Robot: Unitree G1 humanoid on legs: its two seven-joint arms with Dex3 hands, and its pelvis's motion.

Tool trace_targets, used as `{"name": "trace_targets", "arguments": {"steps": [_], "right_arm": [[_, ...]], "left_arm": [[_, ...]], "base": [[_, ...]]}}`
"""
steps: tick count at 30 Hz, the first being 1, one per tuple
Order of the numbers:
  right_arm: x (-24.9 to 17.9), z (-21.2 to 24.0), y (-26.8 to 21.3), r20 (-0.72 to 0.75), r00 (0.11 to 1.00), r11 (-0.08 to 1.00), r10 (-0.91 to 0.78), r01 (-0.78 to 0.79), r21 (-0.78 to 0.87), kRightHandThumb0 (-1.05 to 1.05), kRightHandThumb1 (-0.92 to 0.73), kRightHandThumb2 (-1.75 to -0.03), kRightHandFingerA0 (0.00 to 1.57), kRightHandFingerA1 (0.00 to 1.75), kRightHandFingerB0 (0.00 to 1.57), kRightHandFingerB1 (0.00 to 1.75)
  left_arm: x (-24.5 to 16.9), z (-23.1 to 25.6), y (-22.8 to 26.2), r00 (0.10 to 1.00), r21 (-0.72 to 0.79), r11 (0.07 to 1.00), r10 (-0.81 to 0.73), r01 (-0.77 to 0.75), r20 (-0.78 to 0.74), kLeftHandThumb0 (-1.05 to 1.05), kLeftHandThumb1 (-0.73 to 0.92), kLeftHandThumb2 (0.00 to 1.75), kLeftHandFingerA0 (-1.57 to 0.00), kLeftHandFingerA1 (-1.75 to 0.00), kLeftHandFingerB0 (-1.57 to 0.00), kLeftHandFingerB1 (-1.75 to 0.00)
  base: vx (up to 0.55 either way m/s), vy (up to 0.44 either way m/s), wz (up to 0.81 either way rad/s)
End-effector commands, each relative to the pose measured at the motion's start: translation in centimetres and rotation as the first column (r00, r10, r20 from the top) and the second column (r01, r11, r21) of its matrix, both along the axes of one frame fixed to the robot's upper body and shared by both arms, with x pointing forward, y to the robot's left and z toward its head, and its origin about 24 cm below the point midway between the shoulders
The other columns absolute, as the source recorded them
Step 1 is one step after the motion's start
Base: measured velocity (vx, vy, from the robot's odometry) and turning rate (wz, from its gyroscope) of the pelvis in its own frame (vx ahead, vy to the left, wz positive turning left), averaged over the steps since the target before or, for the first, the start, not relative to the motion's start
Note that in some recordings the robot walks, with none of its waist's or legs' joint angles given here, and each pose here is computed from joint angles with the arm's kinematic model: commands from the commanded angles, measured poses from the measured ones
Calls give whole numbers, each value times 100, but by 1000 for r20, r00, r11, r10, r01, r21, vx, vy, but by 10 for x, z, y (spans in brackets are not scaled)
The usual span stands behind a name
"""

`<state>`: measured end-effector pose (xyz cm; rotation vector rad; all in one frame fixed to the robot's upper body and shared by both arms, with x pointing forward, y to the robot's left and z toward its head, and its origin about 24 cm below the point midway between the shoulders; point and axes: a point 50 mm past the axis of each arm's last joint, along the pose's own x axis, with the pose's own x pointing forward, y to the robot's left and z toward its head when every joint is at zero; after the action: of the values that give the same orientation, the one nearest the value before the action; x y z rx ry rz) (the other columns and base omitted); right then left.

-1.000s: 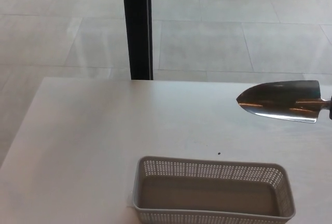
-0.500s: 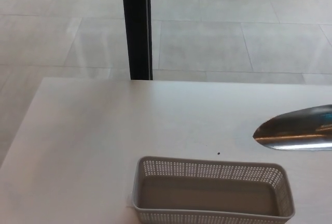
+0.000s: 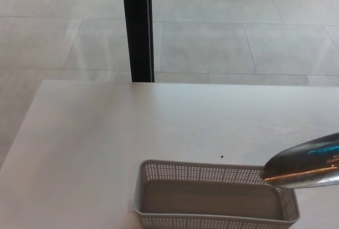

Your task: A garden tool is kept on the righthand side and a container is kept on the lefthand side on a desk infront of the robot. the robot uses its right hand to pick up the garden tool and makes a scooping motion inside the container

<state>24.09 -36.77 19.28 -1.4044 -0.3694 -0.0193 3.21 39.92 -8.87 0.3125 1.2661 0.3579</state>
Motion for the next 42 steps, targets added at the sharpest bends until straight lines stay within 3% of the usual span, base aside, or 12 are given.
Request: {"name": "trace_targets", "arguments": {"steps": [1,7,9,10,12,13,16,17,28,36,38,42], "right_arm": [[-2,10,3,67,997,998,40,-43,42,-20,-55,-110,82,175,71,158],[-3,15,8,28,999,999,40,-40,-16,-23,-57,-109,81,175,70,155],[-4,14,8,-8,1000,997,19,-19,-68,-15,-58,-104,92,173,70,151],[-4,14,8,-10,1000,997,11,-12,-78,-19,-56,-101,78,174,69,154],[-3,14,9,-11,1000,994,0,-1,-109,-18,-55,-101,78,174,70,150],[-4,13,9,-13,1000,993,0,-1,-122,-18,-56,-100,78,172,71,148],[0,10,12,-32,999,988,-34,29,-151,-19,-55,-101,93,175,65,153],[2,8,14,-48,998,987,-47,40,-156,-23,-54,-103,82,175,69,158],[8,-3,20,-131,977,963,-167,133,-232,-29,-57,-100,90,175,74,157],[7,-7,50,-152,983,964,-100,58,-258,-26,-58,-100,84,175,62,168],[6,-10,64,-161,986,959,-41,-6,-283,-22,-57,-83,80,175,63,158],[4,-15,79,-173,985,952,-8,-46,-302,-21,-54,-88,85,175,76,133]], "left_arm": [[-4,4,7,999,24,999,39,-39,-11,-64,2,106,-91,-101,-83,-93],[-4,4,6,1000,16,1000,1,0,-20,-74,10,111,-94,-105,-82,-93],[-4,4,6,1000,23,1000,0,0,-22,-69,5,110,-86,-102,-79,-93],[-4,4,6,1000,21,1000,2,-2,-22,-75,9,112,-96,-108,-81,-94],[-5,4,6,1000,10,1000,13,-13,-14,-66,2,113,-85,-104,-78,-94],[-8,4,6,999,10,1000,25,-25,-19,-73,8,111,-97,-107,-81,-94],[-8,4,6,1000,10,1000,18,-18,-10,-71,1,108,-91,-103,-85,-94],[-8,4,6,1000,13,1000,26,-26,-5,-70,0,107,-93,-103,-86,-94],[-5,3,4,1000,4,1000,-11,11,-25,-72,0,109,-90,-104,-83,-94],[-3,3,4,1000,0,1000,-8,8,-13,-73,3,106,-93,-101,-84,-92],[-3,2,2,1000,-9,1000,-1,1,-19,-71,2,106,-94,-101,-83,-93],[-2,1,1,1000,2,1000,-6,6,-19,-73,3,107,-91,-102,-81,-93]], "base": [[0,0,0],[0,0,0],[0,0,0],[0,0,0],[0,0,0],[0,0,0],[0,0,0],[0,0,0],[0,0,0],[0,0,0],[0,0,0],[0,0,0]]}}
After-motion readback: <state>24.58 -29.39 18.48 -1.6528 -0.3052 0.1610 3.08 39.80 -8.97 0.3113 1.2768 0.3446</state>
